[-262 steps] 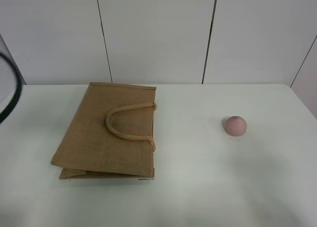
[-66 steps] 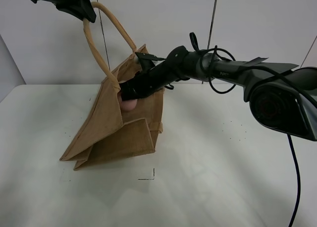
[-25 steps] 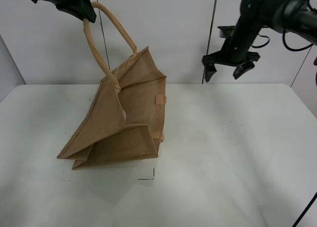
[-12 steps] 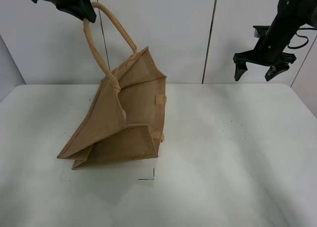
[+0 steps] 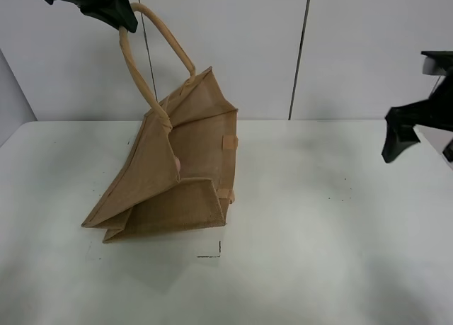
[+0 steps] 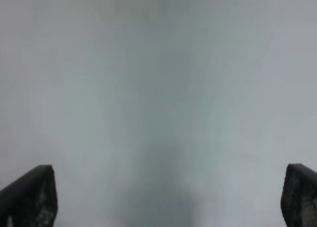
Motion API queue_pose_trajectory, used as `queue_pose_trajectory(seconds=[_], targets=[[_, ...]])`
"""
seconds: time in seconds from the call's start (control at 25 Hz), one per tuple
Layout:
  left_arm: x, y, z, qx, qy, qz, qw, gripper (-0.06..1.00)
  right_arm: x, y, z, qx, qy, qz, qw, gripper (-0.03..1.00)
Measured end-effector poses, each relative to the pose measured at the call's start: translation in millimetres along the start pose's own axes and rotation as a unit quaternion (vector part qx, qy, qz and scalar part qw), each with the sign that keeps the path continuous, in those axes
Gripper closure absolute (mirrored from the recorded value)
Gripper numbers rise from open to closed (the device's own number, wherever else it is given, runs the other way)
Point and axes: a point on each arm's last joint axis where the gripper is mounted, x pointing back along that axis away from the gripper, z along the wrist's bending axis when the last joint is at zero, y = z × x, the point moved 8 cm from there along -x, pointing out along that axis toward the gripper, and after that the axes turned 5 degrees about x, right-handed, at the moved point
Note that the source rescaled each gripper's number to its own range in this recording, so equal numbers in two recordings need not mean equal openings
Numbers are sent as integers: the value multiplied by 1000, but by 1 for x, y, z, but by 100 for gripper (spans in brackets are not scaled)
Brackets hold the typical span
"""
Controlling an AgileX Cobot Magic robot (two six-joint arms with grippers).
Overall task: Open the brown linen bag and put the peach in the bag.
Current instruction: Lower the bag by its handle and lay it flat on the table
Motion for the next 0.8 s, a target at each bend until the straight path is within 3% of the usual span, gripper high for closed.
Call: queue_pose_trajectory(seconds=[0.32, 0.44, 0.56, 0.8], targets=[[0, 0, 0, 0, 0, 0, 1000, 94, 19, -128, 18, 3, -6, -43, 999, -3], [0, 0, 0, 0, 0, 0, 1000, 94, 22, -156, 22, 5, -15, -106, 994, -3], [0, 0, 0, 0, 0, 0, 1000, 94, 28, -175, 25, 9, -27, -198, 980, -3], [0, 0, 0, 0, 0, 0, 1000, 94, 41, -196, 28, 8, -43, -325, 945, -3]])
